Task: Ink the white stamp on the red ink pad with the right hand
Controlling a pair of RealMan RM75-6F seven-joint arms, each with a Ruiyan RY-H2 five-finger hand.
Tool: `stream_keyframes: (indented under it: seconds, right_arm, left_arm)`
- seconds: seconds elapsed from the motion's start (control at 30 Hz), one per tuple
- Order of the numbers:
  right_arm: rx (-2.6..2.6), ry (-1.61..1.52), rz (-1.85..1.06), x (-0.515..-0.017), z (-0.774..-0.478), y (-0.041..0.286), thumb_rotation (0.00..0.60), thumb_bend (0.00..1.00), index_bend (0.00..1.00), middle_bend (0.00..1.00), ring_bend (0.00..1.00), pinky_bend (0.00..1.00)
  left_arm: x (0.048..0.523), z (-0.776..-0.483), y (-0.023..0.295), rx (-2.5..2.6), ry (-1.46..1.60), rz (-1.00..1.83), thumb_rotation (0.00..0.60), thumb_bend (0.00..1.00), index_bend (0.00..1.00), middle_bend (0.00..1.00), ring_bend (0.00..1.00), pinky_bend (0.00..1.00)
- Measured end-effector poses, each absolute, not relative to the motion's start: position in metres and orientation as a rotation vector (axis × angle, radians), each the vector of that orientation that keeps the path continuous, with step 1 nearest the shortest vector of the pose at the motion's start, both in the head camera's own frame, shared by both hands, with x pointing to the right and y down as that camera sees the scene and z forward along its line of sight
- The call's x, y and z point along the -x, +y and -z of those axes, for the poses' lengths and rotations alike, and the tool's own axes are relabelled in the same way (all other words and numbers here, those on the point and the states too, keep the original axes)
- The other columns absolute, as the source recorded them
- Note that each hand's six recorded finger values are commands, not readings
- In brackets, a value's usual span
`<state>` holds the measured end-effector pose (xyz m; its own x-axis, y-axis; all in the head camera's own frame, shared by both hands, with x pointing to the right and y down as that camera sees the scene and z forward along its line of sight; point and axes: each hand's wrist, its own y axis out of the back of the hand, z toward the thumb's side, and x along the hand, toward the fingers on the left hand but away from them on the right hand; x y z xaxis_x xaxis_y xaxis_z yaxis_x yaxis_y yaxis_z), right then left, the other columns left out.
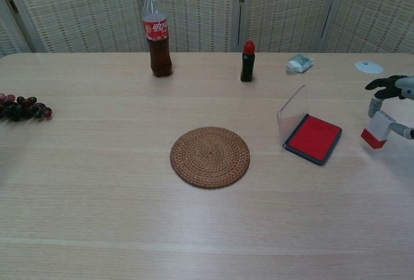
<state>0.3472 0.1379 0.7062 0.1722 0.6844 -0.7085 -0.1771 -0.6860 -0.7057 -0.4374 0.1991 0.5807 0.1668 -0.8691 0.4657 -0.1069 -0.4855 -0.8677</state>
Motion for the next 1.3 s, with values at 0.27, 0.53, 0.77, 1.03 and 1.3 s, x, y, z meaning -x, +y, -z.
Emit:
stream_keyframes:
  seconds: [0.27, 0.53, 0.77, 1.03, 1.3]
  right_arm:
    - [1.78, -0.457, -1.604, -0.346, -0.72, 0.14, 0.6, 0.47, 0.44, 0.06, 0.0, 0.18]
    - [1.786, -0.448, -1.608, -0.346, -0.725, 0.141, 0.6, 0.47, 0.44, 0.06, 0.0, 0.18]
    - [1.787, -0.449, -1.612, -0.346, -0.726, 0.142, 0.6, 0.46, 0.44, 0.06, 0.0, 0.18]
    - [1.804, -0.456, -1.597, -0.343, -0.72, 0.14, 0.6, 0.38, 0.35, 0.01, 0.0, 0.14]
    - [1.817, -0.449, -1.597, -0.343, -0.715, 0.142, 0.6, 0.32, 0.16, 0.0, 0.0, 0.12]
  left_arm:
    - [0.44, -0.577, 0.2, 1.745, 0.949, 1.377, 0.6, 0.36, 0.0, 0.0, 0.0, 0.0]
    - [0.44, -0.575, 0.201, 1.748, 0.953, 1.37, 0.6, 0.36, 0.0, 0.0, 0.0, 0.0]
    - [0.439, -0.575, 0.2, 1.749, 0.955, 1.367, 0.6, 0.36, 0.0, 0.0, 0.0, 0.0]
    - [0.44, -0.574, 0.2, 1.743, 0.964, 1.37, 0.6, 0.36, 0.0, 0.0, 0.0, 0.0]
    - [0.441, -0.574, 0.199, 1.741, 0.968, 1.372, 0.6, 0.36, 0.0, 0.0, 0.0, 0.0]
